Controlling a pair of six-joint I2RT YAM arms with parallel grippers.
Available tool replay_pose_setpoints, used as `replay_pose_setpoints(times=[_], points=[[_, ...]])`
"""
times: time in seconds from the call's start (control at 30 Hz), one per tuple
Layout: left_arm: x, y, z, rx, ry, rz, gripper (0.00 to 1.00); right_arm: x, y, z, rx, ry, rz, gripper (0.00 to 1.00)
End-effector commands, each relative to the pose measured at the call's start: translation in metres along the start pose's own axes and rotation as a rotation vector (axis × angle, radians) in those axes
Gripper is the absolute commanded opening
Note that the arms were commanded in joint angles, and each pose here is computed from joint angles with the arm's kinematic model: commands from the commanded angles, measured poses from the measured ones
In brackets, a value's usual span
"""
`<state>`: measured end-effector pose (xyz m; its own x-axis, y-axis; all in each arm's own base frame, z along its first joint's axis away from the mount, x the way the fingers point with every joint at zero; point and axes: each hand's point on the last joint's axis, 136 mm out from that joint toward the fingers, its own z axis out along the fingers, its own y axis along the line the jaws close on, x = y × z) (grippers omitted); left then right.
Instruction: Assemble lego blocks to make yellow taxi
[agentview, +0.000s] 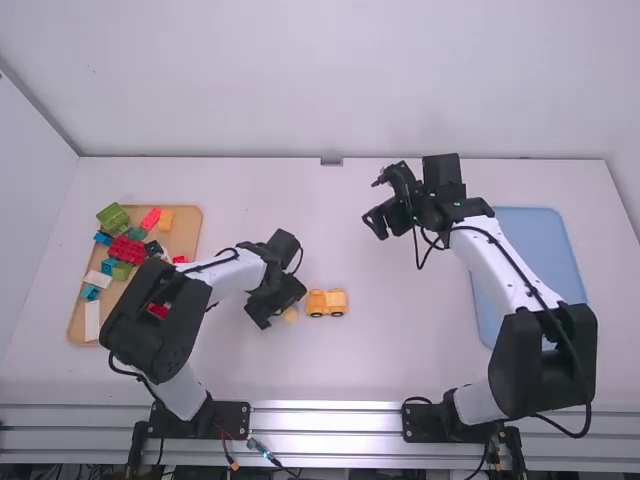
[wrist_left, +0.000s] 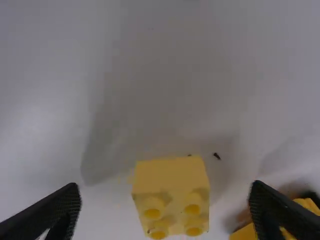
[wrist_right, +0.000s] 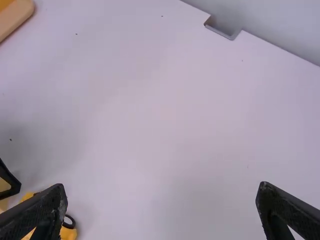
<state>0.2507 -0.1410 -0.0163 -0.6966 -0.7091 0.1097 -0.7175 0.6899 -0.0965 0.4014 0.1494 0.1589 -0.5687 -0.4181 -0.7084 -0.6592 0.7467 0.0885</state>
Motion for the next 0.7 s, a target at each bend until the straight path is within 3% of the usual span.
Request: replay_pose_setpoints(times=[0.0, 0.03, 0.07, 0.67], points=[[0.0055, 0.0029, 0.0014, 0.000, 0.024, -0.011, 0.77, -0.0002, 0.0035, -0.0042, -0.005, -0.006, -0.006, 0.99], [0.0047, 0.0013, 0.0015, 0.006, 0.021, -0.009, 0.61, -0.0001, 0.0034, -0.0042, -0.005, -0.006, -0.006, 0.99], [0.0048, -0.0003, 0.0015, 0.013, 0.022, -0.005, 0.55, -0.0002, 0.0035, -0.0042, -0.005, -0.006, -0.006, 0.99], [0.0018, 0.0028, 0.0060, 0.011, 0.002, -0.003, 0.58, 0.0007, 0.0038, -0.0042, -0.006, -0.003, -0.005, 0.99]])
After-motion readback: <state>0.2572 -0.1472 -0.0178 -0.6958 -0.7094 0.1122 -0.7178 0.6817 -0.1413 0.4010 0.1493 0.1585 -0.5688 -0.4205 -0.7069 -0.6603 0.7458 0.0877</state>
